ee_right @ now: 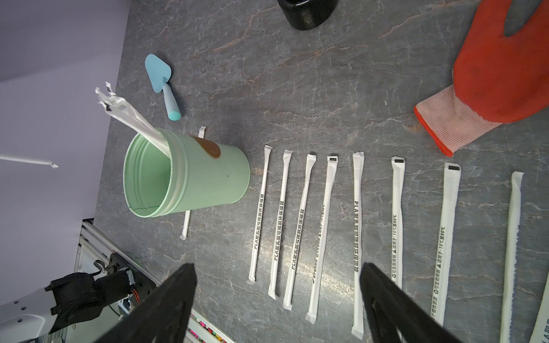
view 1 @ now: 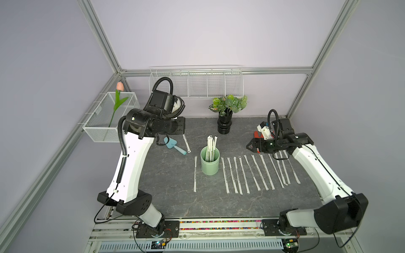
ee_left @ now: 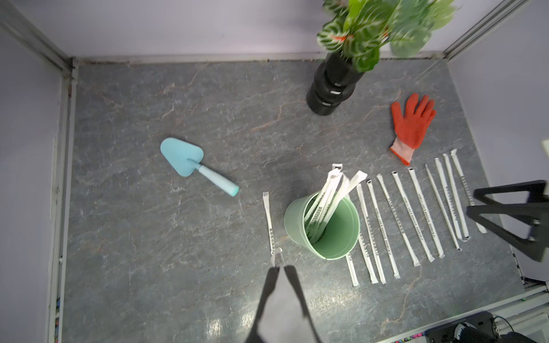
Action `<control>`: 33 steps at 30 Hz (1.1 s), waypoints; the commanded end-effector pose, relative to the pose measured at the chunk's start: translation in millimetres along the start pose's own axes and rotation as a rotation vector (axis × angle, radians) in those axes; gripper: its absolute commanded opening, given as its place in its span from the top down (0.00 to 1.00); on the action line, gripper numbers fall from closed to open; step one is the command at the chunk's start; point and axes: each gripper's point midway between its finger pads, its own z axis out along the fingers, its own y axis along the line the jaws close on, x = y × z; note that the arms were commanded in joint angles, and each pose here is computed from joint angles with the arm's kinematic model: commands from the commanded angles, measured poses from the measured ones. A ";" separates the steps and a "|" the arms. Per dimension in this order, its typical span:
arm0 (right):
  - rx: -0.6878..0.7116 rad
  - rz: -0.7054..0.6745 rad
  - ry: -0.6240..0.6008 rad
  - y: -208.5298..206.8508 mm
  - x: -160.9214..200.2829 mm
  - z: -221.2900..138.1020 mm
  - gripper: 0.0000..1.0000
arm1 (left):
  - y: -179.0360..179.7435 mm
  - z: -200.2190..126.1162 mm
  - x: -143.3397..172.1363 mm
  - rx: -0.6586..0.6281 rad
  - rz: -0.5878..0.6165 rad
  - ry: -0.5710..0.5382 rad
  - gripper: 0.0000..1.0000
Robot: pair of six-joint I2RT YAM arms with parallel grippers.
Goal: Take the straws out of the storage container
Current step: Pick up the straw from the container, then place the straw at the center of the board.
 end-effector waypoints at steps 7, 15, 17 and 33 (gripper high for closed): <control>0.053 -0.016 0.033 -9.4 20.0 -2.9 0.11 | 29.7 85.9 56.6 -0.160 -0.062 0.409 1.00; 0.078 -0.023 0.045 -16.9 28.9 1.5 0.11 | 39.0 152.0 95.6 -0.213 -0.047 0.633 1.00; 0.080 -0.021 0.053 -18.4 30.7 3.5 0.11 | 37.5 165.0 101.0 -0.204 -0.050 0.667 1.00; 0.085 -0.011 0.082 -24.4 35.3 16.0 0.11 | 33.2 229.3 148.2 -0.148 -0.050 0.863 1.00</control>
